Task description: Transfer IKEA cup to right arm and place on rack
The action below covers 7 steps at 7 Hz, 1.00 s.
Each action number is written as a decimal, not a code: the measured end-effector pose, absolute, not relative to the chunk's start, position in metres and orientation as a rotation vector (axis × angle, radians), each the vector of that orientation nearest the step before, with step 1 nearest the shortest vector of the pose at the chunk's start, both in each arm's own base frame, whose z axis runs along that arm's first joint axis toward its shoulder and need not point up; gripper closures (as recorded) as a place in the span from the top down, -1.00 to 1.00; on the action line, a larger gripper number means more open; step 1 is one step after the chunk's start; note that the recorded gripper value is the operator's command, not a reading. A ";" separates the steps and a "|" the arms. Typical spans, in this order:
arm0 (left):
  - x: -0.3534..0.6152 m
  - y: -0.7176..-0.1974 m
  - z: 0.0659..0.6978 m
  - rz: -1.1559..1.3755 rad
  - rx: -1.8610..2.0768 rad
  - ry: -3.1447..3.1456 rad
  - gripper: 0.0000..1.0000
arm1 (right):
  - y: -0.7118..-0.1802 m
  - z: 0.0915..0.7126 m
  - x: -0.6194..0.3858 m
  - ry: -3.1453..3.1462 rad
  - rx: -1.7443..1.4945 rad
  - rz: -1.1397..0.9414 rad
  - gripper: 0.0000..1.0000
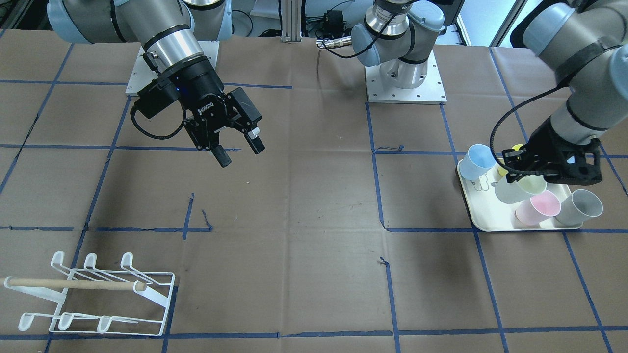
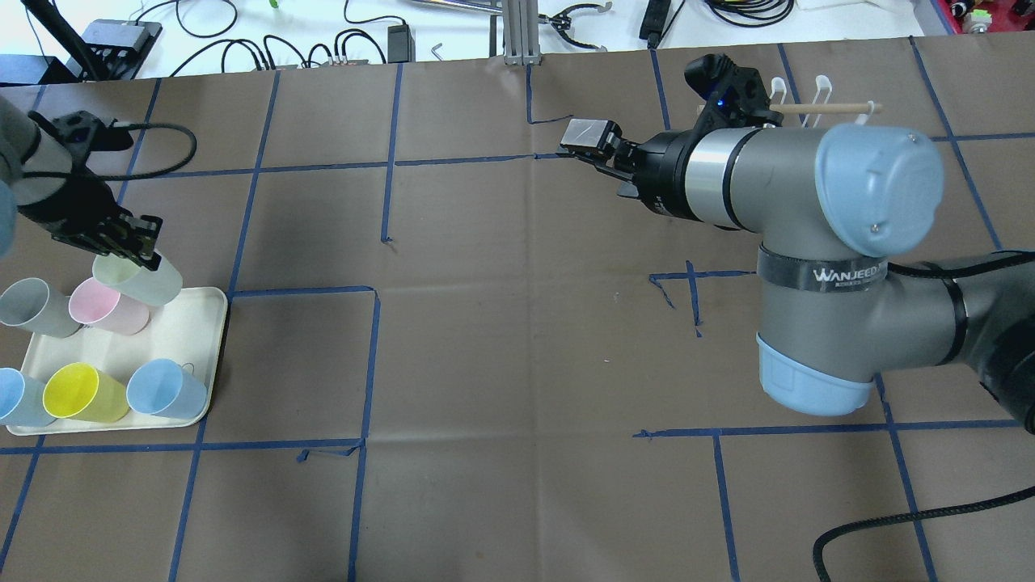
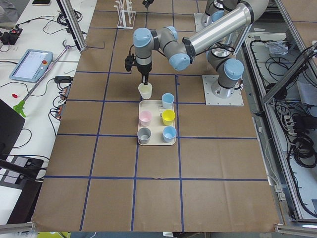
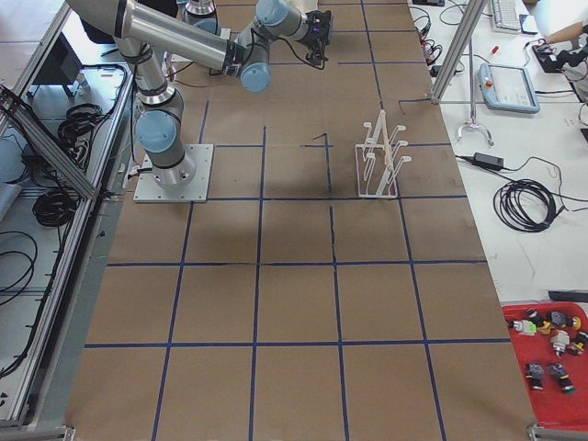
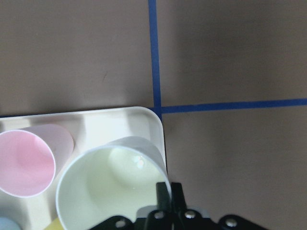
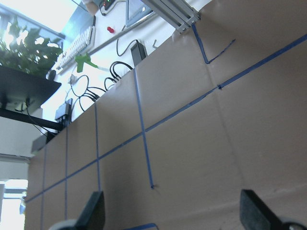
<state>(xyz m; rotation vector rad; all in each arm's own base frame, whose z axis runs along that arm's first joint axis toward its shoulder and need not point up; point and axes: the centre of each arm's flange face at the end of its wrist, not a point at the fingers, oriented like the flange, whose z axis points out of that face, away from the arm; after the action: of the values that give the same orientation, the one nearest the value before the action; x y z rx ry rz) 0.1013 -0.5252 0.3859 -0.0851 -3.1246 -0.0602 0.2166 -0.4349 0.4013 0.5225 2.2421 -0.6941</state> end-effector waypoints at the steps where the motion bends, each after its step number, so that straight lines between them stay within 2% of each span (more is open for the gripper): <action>1: 0.093 -0.538 0.423 -0.091 -0.084 -3.115 -1.00 | -0.425 0.401 0.218 2.117 0.644 -0.671 0.99; 4: 0.004 -0.575 0.474 0.009 -0.222 -3.071 -1.00 | -0.407 0.404 0.224 1.903 0.844 -0.583 0.99; 7: -0.061 -0.592 0.483 0.484 -0.370 -2.746 -0.94 | -0.395 0.405 0.238 1.851 0.870 -0.534 0.99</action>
<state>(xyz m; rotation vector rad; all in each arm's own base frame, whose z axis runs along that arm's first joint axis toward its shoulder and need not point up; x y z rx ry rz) -0.0607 -0.5918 0.4834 -0.3702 -2.7461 0.4837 0.2380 -0.3953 0.4046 0.8699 1.8506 -0.5343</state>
